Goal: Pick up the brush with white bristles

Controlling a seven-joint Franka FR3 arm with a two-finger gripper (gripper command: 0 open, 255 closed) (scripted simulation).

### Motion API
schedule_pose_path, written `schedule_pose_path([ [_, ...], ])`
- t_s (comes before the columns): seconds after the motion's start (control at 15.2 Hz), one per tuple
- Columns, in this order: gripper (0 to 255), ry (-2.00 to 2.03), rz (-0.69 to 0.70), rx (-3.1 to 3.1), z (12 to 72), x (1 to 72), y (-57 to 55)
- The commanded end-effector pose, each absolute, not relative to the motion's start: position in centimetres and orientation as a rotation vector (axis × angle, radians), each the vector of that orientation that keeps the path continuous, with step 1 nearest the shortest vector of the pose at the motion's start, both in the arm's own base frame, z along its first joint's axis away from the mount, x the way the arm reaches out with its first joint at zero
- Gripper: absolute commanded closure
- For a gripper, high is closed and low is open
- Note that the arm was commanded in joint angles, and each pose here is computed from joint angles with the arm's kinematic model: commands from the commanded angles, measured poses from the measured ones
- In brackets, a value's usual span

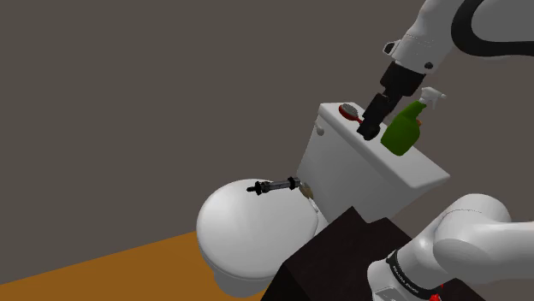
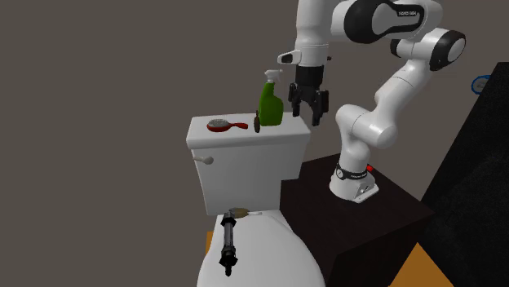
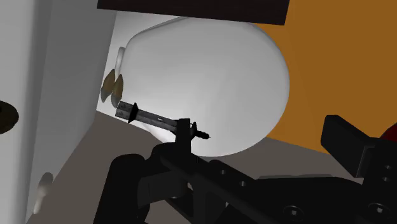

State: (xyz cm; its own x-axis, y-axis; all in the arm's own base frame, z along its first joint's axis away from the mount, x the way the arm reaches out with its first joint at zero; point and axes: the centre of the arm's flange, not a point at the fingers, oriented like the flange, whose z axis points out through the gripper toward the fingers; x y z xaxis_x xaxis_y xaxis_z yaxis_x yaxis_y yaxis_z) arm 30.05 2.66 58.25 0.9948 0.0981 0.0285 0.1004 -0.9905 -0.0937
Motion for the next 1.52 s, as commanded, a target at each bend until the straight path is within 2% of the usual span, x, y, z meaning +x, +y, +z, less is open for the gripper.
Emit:
schedule_pose_path([
  [0.0,0,-0.152,-0.036,-3.042,58.2,30.1,2.7],
  [1.45,0,-0.091,-0.069,-3.111,51.0,43.1,-21.0],
])
